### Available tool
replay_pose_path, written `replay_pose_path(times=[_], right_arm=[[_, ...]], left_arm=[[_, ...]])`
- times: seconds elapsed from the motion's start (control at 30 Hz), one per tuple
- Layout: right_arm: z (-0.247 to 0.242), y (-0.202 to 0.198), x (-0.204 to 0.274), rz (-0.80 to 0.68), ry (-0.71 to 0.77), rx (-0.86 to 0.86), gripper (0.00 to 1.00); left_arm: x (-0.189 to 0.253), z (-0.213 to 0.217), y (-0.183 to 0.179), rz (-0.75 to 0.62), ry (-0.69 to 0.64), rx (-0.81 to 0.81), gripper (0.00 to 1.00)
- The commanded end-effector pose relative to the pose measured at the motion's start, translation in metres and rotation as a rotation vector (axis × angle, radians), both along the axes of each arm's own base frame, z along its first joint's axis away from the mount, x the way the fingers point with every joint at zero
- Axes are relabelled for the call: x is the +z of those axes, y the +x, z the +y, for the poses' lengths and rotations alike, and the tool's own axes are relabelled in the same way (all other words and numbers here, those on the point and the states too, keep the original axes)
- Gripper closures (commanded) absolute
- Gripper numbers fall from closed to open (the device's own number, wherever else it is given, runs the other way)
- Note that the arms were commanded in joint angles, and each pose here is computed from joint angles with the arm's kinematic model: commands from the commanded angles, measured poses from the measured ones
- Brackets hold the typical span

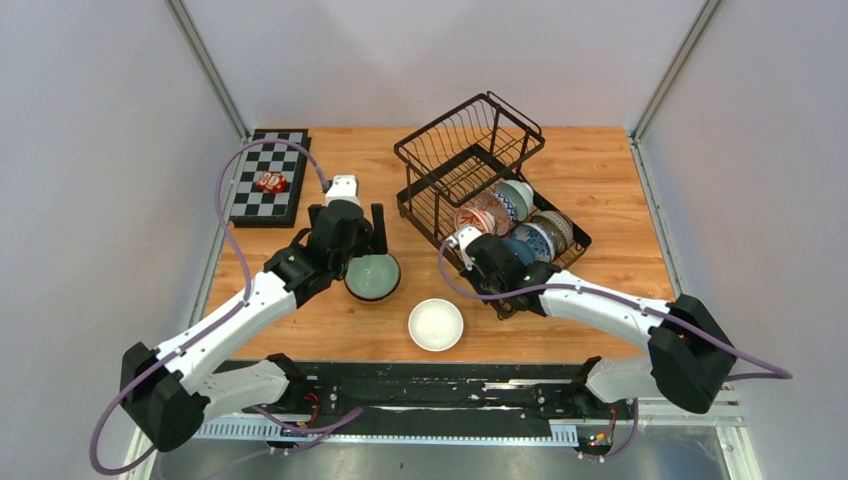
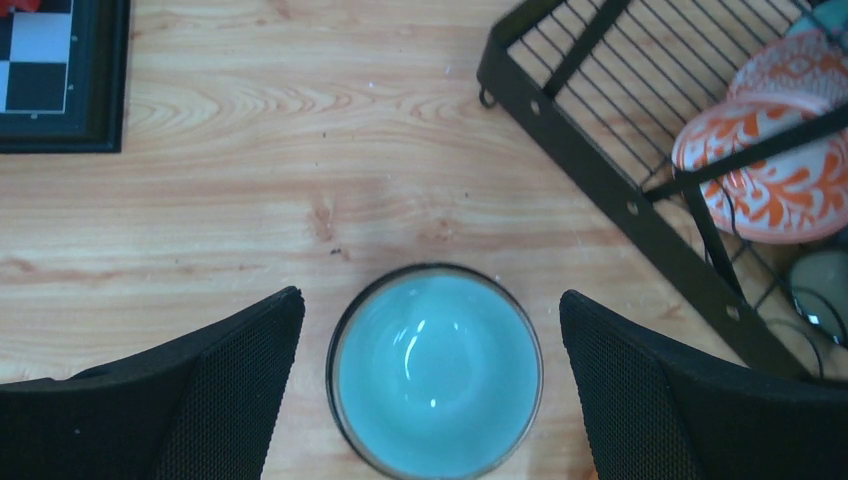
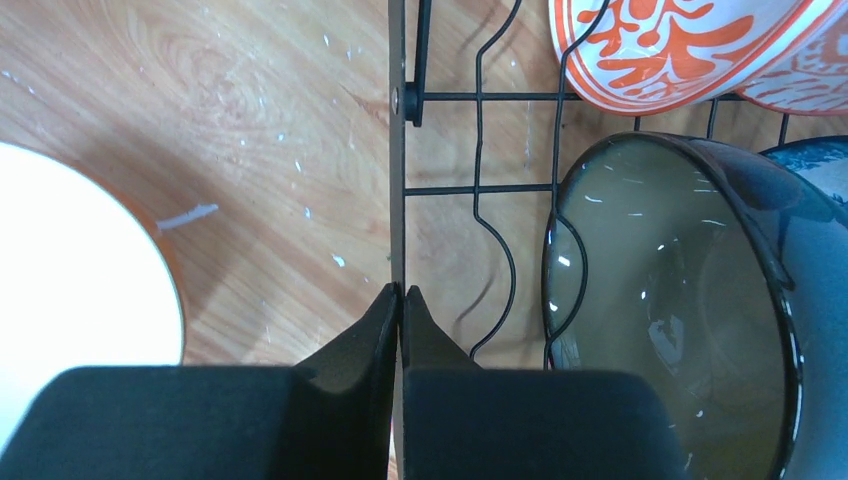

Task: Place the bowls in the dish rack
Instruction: Adjust the dish rack at the center of the board.

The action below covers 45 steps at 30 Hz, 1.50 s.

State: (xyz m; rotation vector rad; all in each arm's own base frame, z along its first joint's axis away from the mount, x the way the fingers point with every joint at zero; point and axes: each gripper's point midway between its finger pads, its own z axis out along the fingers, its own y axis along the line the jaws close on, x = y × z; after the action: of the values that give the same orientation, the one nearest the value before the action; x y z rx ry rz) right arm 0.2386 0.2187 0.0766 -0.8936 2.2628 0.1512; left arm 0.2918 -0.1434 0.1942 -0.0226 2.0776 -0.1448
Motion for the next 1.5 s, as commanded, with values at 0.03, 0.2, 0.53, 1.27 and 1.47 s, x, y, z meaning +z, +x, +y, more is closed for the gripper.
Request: replay_pose_path(times=[0.03,0.2,0.53,1.27,1.47], right_arm=[[-0.014,-0.011,0.011,-0.045,0.013,0.006,0.97],[-0.024,-0.018,0.017,-0.07,0.051,-0.016,0.97],[-0.045,-0.032,0.026,-0.115,0.103,-0.053,0.97],[-0.085,-0.054,0.082,-0.184,0.432,-0.364,0.53],[-0.105,-0.058,0.084,-0.174,0.436,-0.491,0.42]], left_arm=[[0.017,-0.01,0.043,-0.067,-0.065,0.015,0.03],[-0.005,-0.022,0.079,-0.011,-0.135,-0.028,0.06],[-0.052,-0.047,0.14,0.142,-0.24,-0.17,0.09],[-0.113,-0.09,0.204,0.331,-0.257,-0.322,0.19],[-0.129,-0.101,0.208,0.373,-0.287,-0.354,0.3]])
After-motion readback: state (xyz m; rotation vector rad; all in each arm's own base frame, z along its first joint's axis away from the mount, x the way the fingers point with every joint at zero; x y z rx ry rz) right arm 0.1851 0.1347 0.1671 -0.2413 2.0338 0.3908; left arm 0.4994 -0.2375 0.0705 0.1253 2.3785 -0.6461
